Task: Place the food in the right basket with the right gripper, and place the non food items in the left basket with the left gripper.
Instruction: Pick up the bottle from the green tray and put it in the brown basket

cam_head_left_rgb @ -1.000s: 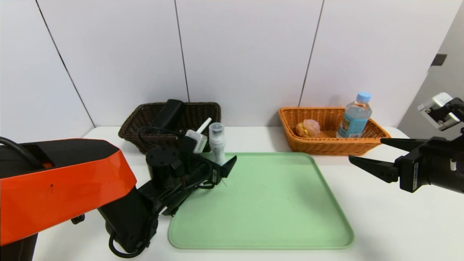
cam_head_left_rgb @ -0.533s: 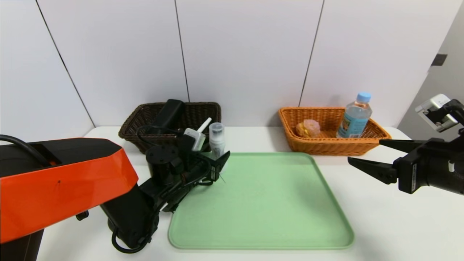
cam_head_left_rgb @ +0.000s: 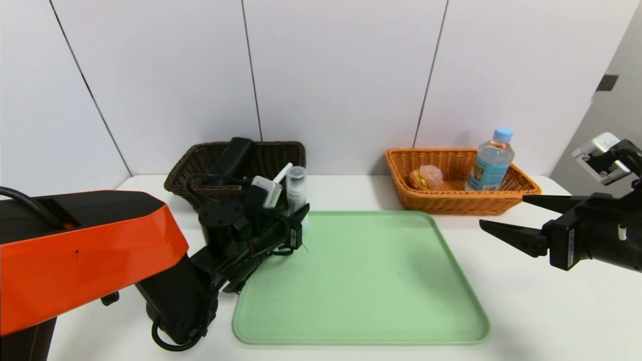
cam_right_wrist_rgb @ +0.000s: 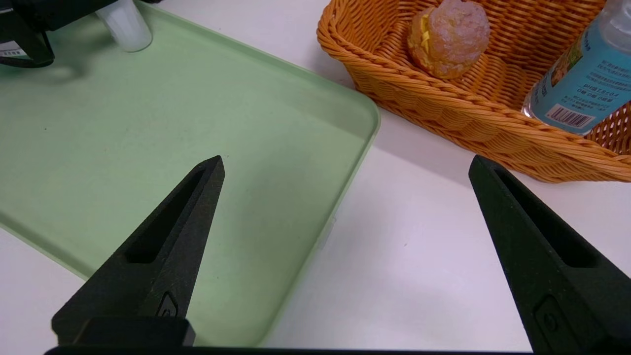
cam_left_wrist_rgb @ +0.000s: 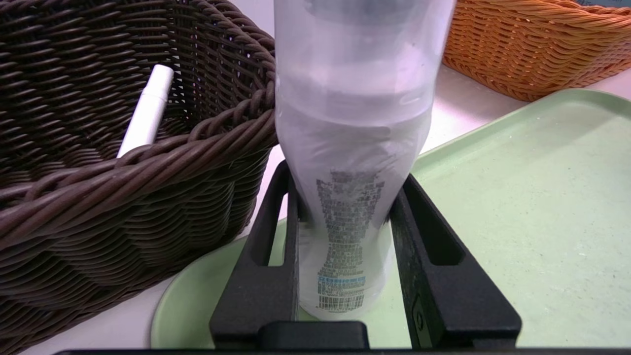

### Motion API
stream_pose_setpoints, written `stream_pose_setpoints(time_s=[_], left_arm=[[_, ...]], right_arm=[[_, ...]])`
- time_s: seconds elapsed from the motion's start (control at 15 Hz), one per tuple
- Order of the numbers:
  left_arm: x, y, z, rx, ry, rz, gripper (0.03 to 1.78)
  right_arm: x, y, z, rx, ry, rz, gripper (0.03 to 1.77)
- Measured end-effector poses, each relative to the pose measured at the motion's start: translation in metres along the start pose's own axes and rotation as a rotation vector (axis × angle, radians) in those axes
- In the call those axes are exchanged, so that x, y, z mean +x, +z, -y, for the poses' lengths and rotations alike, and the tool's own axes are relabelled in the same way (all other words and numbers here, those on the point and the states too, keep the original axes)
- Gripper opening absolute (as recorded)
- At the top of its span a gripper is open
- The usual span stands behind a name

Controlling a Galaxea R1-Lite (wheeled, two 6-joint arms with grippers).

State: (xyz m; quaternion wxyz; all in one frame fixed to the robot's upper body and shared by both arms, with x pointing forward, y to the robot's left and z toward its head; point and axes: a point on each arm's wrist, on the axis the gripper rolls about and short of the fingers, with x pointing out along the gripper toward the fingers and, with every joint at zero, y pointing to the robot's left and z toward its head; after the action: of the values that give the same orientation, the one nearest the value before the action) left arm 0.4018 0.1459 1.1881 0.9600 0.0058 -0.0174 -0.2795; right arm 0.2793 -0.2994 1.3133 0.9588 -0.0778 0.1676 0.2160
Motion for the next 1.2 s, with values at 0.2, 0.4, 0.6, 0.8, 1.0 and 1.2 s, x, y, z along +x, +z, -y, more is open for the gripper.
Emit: stream_pose_setpoints(time_s=[0.2, 0.4, 0.6, 0.8, 1.0, 1.2], left_arm=[[-0.007, 0.010, -0.001, 0.001, 0.002, 0.009, 0.57], [-0.023, 0.032, -0.002, -0.001, -0.002, 0.054, 0.56], [-0.039, 0.063, -0.004, 0.004, 0.009, 0.111, 0.56], [-0.048, 0.096, -0.020, 0.015, 0.058, 0.141, 0.56], [-0.044, 0.127, -0.051, 0.032, 0.119, 0.180, 0.56], [-0.035, 0.130, -0.066, 0.027, 0.139, 0.143, 0.56]], right_arm=[[0.000, -0.002, 0.000, 0.001, 0.001, -0.005, 1.71], [0.002, -0.004, -0.001, 0.001, 0.005, -0.017, 1.71], [0.004, -0.005, -0.001, -0.004, 0.008, -0.026, 1.71], [0.006, -0.009, -0.003, -0.006, 0.019, -0.043, 1.71], [0.008, -0.013, -0.005, -0.009, 0.032, -0.057, 1.71], [0.009, -0.013, -0.009, -0.016, 0.045, -0.061, 1.71]])
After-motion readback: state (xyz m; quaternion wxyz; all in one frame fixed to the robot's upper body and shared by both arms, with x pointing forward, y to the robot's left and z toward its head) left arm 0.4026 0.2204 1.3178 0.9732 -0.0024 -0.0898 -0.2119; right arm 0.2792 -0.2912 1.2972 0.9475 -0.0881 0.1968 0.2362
